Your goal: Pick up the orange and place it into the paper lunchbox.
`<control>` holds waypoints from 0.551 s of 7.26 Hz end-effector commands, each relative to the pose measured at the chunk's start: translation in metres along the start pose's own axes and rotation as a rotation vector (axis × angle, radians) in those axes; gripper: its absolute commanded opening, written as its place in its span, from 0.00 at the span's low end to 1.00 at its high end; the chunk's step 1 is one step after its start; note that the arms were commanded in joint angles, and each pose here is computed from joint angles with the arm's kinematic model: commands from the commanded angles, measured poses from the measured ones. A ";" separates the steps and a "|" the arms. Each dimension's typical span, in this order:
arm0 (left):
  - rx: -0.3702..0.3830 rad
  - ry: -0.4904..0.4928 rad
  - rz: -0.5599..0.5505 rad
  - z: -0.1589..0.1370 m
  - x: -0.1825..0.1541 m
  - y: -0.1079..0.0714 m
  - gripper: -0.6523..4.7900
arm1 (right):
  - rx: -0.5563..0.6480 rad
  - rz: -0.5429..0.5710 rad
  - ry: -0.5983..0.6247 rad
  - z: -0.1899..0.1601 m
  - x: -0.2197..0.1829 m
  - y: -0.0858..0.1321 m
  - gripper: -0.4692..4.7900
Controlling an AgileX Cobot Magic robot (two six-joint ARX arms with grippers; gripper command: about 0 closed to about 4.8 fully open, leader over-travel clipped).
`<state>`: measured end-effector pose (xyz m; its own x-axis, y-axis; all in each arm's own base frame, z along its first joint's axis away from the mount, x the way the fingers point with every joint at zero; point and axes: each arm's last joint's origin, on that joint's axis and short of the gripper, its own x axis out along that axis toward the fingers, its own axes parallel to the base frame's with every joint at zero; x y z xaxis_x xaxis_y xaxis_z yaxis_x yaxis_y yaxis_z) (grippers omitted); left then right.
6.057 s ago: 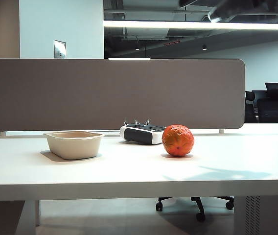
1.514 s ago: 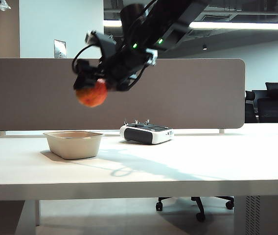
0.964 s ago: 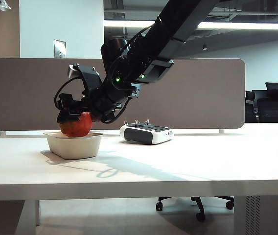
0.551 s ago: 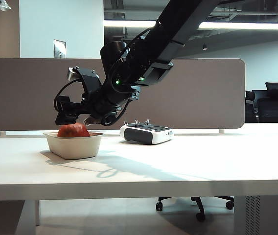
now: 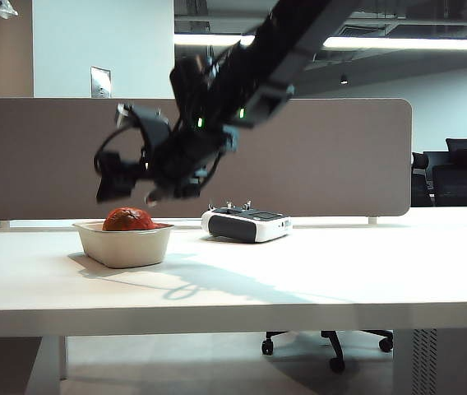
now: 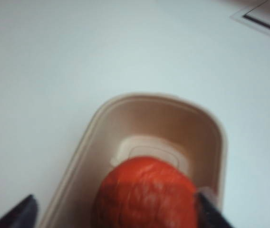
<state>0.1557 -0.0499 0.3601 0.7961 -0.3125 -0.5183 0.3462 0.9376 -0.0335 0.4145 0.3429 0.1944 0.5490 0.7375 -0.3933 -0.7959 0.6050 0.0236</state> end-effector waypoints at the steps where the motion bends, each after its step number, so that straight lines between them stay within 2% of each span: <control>1: 0.001 -0.013 0.008 0.002 -0.002 0.000 0.11 | 0.052 -0.001 0.287 0.052 -0.087 0.019 0.08; 3: 0.001 -0.014 0.008 0.002 -0.002 0.000 0.11 | 0.071 0.001 0.382 0.061 -0.117 0.025 0.08; 4: 0.001 -0.015 -0.039 0.002 -0.002 -0.001 0.11 | 0.015 -0.057 0.448 0.082 -0.166 0.033 0.08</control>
<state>0.1555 -0.0503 0.3601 0.7908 -0.3272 -0.5174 0.3586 0.9326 -0.0416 0.3258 0.2715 0.3260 0.4160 0.5321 -0.7374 -0.7624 0.6461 0.0361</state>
